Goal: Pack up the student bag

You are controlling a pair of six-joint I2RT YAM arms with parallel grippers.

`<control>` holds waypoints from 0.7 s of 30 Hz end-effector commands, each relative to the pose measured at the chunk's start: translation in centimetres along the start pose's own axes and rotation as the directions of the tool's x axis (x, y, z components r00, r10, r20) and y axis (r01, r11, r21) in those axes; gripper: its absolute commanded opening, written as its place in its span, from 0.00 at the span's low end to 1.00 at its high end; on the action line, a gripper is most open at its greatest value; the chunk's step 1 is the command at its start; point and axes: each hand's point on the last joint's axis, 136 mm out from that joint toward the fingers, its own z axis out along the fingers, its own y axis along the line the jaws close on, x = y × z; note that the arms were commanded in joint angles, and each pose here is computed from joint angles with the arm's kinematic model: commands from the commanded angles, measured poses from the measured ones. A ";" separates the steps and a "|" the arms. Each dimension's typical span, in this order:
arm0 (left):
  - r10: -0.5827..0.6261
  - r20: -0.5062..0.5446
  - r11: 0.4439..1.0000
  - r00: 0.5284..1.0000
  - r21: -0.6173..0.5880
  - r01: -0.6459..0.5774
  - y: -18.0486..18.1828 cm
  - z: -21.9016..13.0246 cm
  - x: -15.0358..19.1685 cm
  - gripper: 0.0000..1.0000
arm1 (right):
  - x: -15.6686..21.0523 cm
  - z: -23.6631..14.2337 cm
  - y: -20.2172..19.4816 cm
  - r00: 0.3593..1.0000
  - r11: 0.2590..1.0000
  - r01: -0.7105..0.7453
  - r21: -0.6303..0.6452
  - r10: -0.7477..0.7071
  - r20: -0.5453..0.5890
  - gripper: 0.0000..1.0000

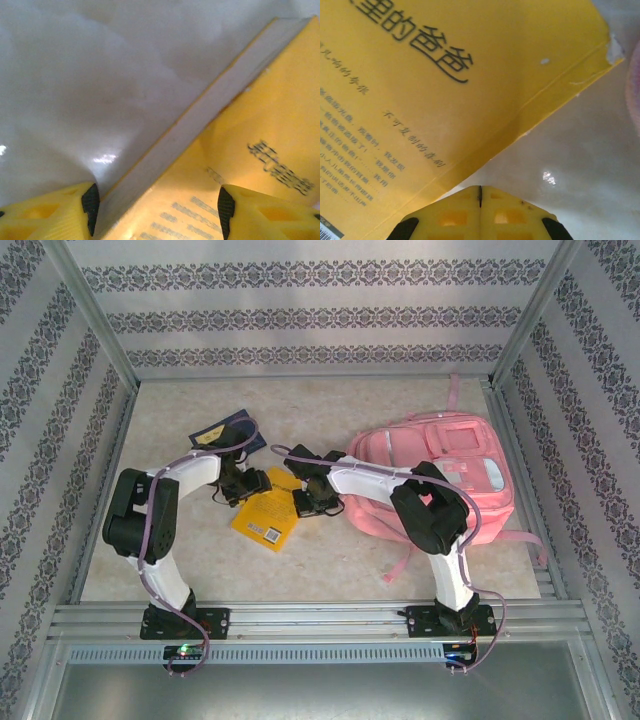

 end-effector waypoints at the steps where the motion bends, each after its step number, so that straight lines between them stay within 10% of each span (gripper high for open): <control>1: -0.040 -0.055 0.997 0.998 0.057 0.043 -0.1 -0.3 2.0 0.65 | -0.5 0.4 -0.3 0.999 0.999 -0.032 -0.005 0.032 -0.013 0.00; 14: -0.114 -0.119 0.973 0.986 0.189 0.135 -0.8 -1.1 6.8 0.62 | -3.0 -0.1 1.7 1.000 0.981 -0.019 -0.195 0.021 0.007 0.07; 21: -0.092 -0.101 0.992 0.991 0.078 0.100 1.4 -2.4 8.0 0.62 | -3.8 -4.1 -2.1 0.995 0.996 -0.044 -0.075 0.051 0.090 0.22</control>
